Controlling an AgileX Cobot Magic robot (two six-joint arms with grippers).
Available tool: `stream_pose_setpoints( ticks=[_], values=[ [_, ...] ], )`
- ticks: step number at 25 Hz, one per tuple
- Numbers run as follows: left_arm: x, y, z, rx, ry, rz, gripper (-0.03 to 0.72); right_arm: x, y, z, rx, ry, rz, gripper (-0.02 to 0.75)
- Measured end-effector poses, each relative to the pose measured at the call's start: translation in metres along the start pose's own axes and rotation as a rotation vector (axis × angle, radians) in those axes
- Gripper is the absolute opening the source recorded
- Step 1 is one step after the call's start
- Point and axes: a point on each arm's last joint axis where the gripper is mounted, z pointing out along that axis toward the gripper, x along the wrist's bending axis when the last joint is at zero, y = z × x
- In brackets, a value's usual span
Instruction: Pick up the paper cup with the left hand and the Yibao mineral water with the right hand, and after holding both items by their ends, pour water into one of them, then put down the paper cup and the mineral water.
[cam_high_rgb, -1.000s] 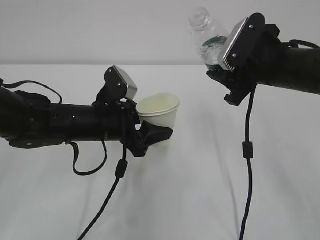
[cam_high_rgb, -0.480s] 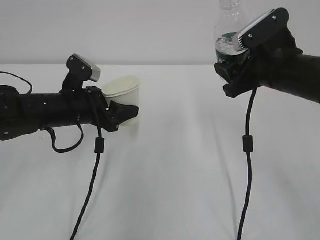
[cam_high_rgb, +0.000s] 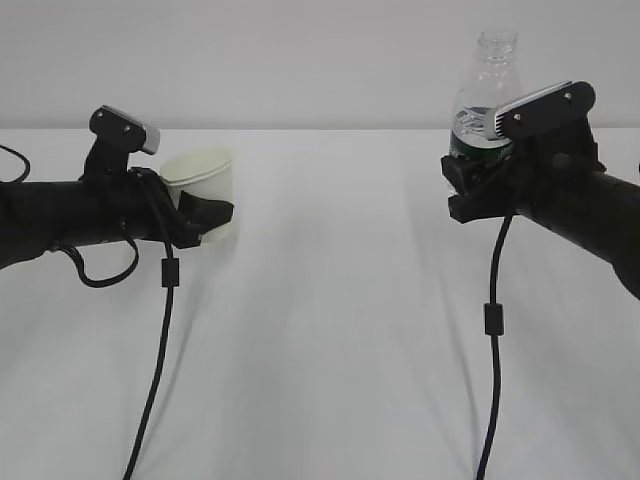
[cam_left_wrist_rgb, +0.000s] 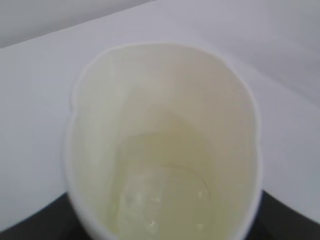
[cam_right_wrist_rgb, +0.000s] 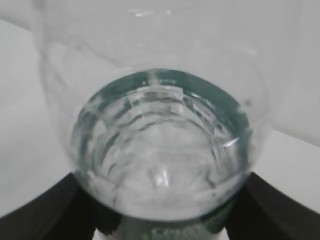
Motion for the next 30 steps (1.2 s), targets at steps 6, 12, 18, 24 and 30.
stream_pose_setpoints(
  ticks=[6, 12, 18, 24, 30],
  values=[
    [0.016, 0.003, -0.004, -0.042, 0.11, -0.034, 0.421, -0.001, -0.016, 0.008, -0.003, -0.048, 0.05, 0.507],
    [0.026, -0.014, -0.007, -0.059, 0.226, -0.064, 0.421, -0.002, -0.03, 0.014, -0.005, -0.087, 0.073, 0.507],
    [0.03, -0.04, -0.004, -0.092, 0.292, -0.096, 0.421, -0.001, -0.046, 0.019, 0.016, -0.115, 0.095, 0.507],
    [0.034, -0.049, -0.001, -0.15, 0.331, -0.083, 0.421, 0.0, -0.065, 0.025, 0.047, -0.142, 0.108, 0.507],
    [0.037, -0.055, 0.0, -0.161, 0.362, -0.078, 0.42, 0.0, -0.083, 0.027, 0.083, -0.18, 0.133, 0.507]
  ],
)
